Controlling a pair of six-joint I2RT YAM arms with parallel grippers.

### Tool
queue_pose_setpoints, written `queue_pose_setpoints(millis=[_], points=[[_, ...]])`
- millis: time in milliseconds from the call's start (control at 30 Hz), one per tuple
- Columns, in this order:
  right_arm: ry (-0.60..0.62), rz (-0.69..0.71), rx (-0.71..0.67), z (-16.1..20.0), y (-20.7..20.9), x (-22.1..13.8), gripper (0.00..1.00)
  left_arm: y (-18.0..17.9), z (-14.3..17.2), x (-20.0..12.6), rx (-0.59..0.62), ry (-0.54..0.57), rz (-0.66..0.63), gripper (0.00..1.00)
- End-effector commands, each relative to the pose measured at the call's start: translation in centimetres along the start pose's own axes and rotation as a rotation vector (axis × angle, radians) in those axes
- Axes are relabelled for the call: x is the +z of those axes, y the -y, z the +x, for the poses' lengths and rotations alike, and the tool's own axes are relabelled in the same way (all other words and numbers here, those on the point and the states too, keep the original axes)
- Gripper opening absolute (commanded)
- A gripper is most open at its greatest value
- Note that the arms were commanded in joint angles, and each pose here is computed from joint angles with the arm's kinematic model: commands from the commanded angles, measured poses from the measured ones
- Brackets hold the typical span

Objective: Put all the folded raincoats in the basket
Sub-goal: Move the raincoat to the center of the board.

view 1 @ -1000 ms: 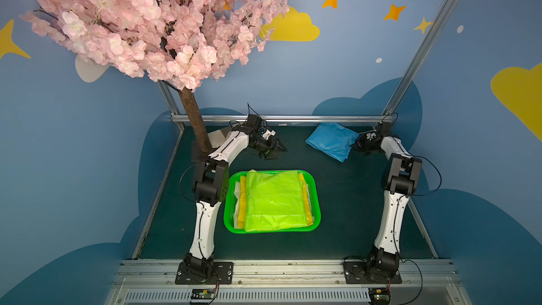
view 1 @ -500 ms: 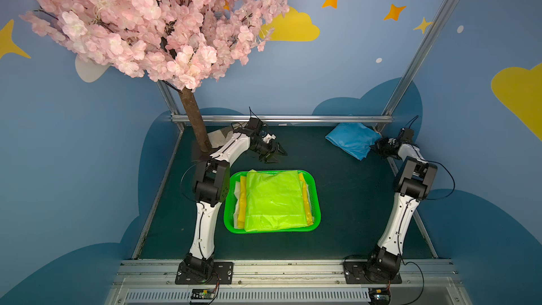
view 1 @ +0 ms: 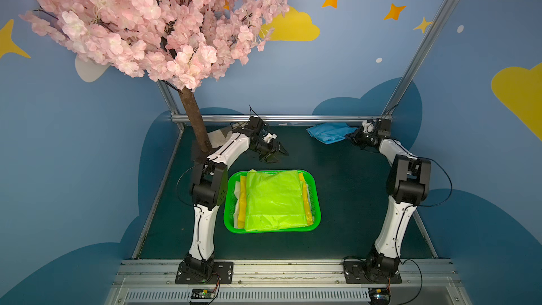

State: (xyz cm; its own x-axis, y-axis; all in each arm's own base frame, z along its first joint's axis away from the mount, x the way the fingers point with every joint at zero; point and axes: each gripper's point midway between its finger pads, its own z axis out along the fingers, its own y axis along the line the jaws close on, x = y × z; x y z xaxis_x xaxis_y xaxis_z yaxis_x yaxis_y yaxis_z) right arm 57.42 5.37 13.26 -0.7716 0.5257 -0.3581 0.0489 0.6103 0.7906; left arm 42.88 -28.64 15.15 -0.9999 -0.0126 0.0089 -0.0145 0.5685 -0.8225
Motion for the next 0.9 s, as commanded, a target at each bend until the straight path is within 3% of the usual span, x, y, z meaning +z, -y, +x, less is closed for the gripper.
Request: queue_pose_setpoints(millis=[0, 100, 233, 433, 667, 867], points=[[-0.138, -0.123, -0.02, 4.3, -2.8, 1.0, 0.0, 1.0, 0.5, -0.8, 0.043, 0.006, 0.017, 0.59], [-0.211, -0.144, 0.019, 7.2, -2.7, 1.7, 0.0, 1.2, 0.4, -1.3, 0.061, 0.019, 0.016, 0.59], [-0.205, -0.08, 0.041, 7.1, -0.3, 1.4, 0.0, 1.4, 0.1, -1.5, 0.067, 0.024, 0.029, 0.59], [-0.105, -0.027, 0.138, 2.0, 4.1, 0.0, 0.0, 0.9, 0.2, -1.1, 0.066, 0.016, 0.031, 0.59], [0.114, 0.206, 0.354, -5.3, 13.2, -4.2, 0.0, 0.2, 0.1, -1.0, 0.055, 0.012, 0.02, 0.59], [0.364, 0.442, 0.289, -9.8, 15.0, -10.3, 0.0, 0.3, 0.1, -1.2, 0.051, 0.012, 0.015, 0.59]])
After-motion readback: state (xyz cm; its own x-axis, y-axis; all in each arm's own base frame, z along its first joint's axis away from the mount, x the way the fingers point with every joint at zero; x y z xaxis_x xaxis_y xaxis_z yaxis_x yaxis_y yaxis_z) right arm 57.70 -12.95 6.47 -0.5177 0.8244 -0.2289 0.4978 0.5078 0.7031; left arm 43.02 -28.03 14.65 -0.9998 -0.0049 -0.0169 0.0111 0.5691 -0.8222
